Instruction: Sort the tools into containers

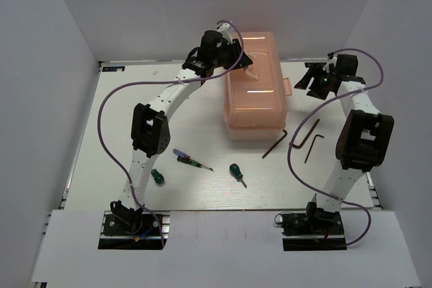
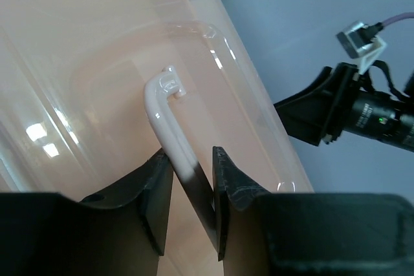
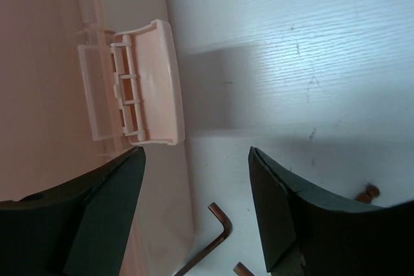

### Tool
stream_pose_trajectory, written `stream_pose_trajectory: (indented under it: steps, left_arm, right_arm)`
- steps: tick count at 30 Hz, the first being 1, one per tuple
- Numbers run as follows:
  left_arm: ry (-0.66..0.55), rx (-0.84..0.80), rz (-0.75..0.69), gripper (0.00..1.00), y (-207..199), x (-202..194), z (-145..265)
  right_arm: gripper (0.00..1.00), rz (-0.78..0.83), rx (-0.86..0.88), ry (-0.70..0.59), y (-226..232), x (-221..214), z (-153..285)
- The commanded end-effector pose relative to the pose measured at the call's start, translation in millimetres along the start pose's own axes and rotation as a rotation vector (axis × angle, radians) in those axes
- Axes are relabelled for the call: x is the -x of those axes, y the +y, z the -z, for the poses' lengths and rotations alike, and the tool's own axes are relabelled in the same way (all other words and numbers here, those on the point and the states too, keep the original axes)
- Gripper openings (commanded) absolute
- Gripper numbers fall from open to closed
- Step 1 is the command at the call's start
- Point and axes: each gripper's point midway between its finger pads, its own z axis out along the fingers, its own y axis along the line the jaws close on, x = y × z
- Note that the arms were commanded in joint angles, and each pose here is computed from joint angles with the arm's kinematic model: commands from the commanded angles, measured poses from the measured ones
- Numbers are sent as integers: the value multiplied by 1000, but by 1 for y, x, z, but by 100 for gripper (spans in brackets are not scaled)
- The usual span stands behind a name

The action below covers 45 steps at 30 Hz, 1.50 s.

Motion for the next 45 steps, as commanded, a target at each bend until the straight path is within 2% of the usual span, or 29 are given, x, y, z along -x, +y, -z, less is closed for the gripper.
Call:
stream_pose_trajectory:
  steps: [1, 8, 13, 17, 18, 19, 20, 26, 32, 45]
  left_arm:
    - [112, 45, 0, 24, 21, -40, -8]
    - [123, 1, 27, 1, 14, -43, -11]
    - [108, -21, 27, 0, 8, -37, -11]
    - [103, -47, 40, 0, 0, -33, -10]
    - [103, -47, 40, 0, 0, -33, -10]
    - [95, -53, 36, 0, -2, -29, -9]
    - [95, -53, 36, 0, -2, -29, -9]
    - [33, -28, -17, 0, -21, 2, 12]
    - [-35, 22, -69, 0, -24, 35, 41]
    - [-60, 75, -95, 0, -17, 61, 80]
  right_arm:
    - [73, -19, 185, -49, 29, 30, -4]
    - [73, -124, 321, 22, 29, 32, -42]
    - [68, -165, 314, 65, 18, 24, -70]
    - [49, -189, 357, 110, 18, 13, -82]
    - [28, -193, 362, 122, 18, 9, -85]
    - [13, -178, 371, 119, 19, 8, -85]
    - [2, -172, 367, 116, 18, 7, -84]
    - [0, -70, 279, 60, 6, 17, -72]
    - [0, -53, 178, 35, -10, 26, -67]
    - [0, -58, 152, 37, -18, 31, -65]
